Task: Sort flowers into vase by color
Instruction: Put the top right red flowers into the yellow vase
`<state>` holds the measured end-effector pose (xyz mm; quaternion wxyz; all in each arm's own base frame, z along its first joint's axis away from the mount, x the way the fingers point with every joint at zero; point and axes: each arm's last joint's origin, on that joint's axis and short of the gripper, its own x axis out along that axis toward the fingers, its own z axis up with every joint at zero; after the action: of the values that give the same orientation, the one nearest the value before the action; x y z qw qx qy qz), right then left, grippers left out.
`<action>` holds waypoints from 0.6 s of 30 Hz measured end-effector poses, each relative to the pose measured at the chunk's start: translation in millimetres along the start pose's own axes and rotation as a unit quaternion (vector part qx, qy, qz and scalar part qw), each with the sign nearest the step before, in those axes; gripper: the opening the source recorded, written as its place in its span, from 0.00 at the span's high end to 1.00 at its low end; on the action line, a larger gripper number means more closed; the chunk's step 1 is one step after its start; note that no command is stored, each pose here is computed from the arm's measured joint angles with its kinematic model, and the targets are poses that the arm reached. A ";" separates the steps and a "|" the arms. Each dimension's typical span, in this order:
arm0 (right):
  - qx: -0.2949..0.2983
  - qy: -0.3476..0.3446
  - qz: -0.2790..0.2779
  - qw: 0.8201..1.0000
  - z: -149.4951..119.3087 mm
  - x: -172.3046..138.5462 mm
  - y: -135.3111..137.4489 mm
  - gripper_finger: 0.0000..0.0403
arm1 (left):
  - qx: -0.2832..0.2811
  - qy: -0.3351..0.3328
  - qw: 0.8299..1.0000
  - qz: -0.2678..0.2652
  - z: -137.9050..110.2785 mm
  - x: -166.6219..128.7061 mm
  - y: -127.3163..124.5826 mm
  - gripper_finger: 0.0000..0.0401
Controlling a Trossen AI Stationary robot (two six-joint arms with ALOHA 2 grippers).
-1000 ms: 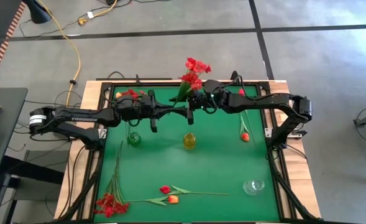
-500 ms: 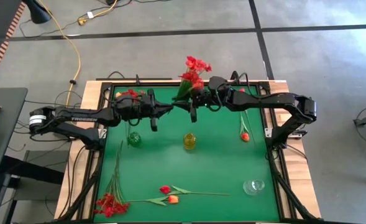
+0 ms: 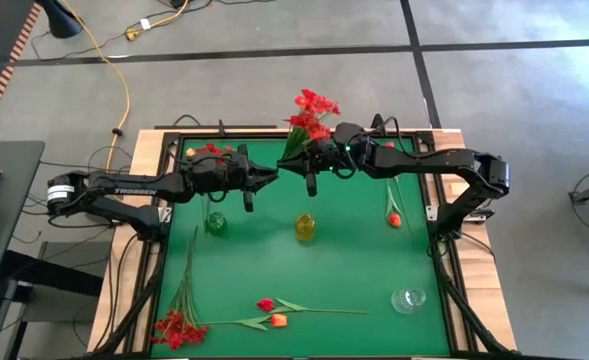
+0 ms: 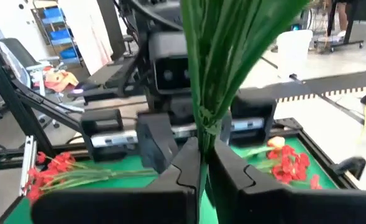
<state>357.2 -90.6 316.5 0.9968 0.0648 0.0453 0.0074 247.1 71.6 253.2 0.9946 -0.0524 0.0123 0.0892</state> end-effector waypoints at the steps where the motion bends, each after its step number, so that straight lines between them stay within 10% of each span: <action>1: 0.001 0.003 0.000 1.000 -0.6 0.0 -0.1 0.88 | -0.001 0.005 1.000 0.002 -0.7 -0.2 0.8 0.81; 18: 0.031 0.126 0.003 0.991 13.3 -54.9 28.9 0.90 | -0.007 0.089 0.991 0.100 12.5 -51.4 26.9 0.58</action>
<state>303.5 -64.8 338.3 0.9806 0.0944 0.1709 0.0172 191.9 90.2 264.6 0.9752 -0.0660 0.1057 0.1830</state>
